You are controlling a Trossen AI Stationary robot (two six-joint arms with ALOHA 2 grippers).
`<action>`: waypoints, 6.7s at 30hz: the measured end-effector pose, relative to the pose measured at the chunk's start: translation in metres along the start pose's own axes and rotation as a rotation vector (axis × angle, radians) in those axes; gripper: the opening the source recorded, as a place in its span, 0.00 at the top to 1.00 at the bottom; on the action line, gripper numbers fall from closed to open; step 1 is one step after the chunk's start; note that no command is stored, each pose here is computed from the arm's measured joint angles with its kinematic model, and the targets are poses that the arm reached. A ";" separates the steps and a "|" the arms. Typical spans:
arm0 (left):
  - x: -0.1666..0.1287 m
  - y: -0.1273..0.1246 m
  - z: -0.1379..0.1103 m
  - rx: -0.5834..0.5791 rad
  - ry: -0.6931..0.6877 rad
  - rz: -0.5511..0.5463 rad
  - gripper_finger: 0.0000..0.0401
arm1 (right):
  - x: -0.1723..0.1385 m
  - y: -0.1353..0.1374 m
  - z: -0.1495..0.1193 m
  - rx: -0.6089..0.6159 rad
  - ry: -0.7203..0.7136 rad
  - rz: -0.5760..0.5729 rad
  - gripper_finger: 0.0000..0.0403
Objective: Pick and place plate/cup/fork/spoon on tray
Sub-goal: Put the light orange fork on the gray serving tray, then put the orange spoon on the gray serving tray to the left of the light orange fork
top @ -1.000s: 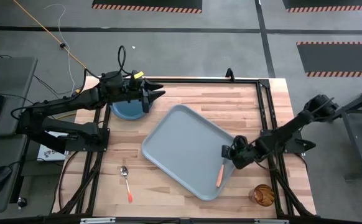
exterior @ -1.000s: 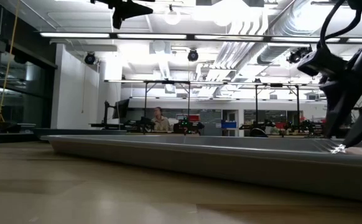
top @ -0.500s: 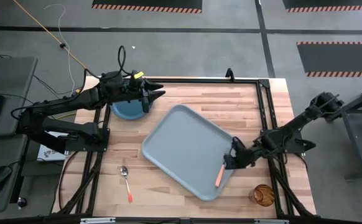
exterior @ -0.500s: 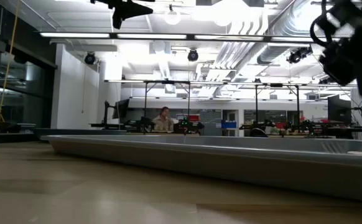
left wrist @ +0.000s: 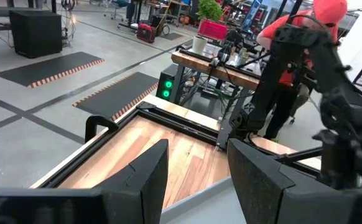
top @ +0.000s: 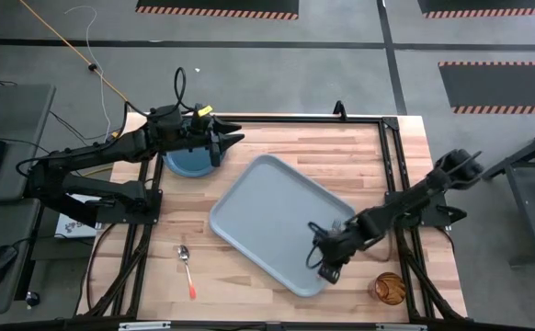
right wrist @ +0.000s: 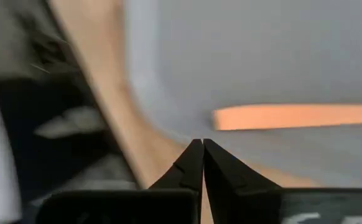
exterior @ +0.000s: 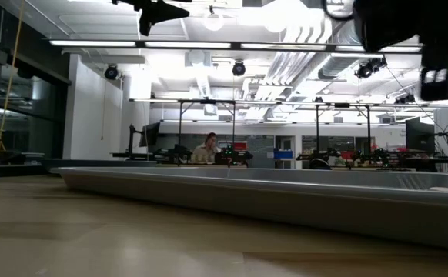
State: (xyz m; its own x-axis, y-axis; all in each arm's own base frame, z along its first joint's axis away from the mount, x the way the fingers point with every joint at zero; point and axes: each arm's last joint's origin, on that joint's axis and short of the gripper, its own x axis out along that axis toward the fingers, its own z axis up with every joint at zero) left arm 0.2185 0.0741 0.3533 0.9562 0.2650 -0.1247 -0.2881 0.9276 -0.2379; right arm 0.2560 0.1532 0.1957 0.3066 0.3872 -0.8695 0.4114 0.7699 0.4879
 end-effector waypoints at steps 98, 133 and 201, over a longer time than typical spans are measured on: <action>0.000 0.000 0.000 -0.002 0.002 -0.002 0.61 | -0.024 -0.019 0.011 -0.166 -0.031 -0.385 1.00; -0.046 -0.048 -0.004 -0.005 0.659 -0.049 0.41 | -0.104 -0.111 -0.052 0.219 -0.670 -0.026 1.00; -0.111 -0.086 -0.261 -0.214 1.305 -0.088 0.97 | -0.107 -0.115 -0.050 0.137 -0.819 -0.170 1.00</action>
State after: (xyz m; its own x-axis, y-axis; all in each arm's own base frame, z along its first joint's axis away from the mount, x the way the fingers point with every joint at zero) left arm 0.1235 -0.1035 0.1358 0.2546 -0.3509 -0.9011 -0.3457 0.8373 -0.4237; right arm 0.1326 0.0483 0.2288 0.7342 -0.2589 -0.6276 0.5924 0.6958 0.4060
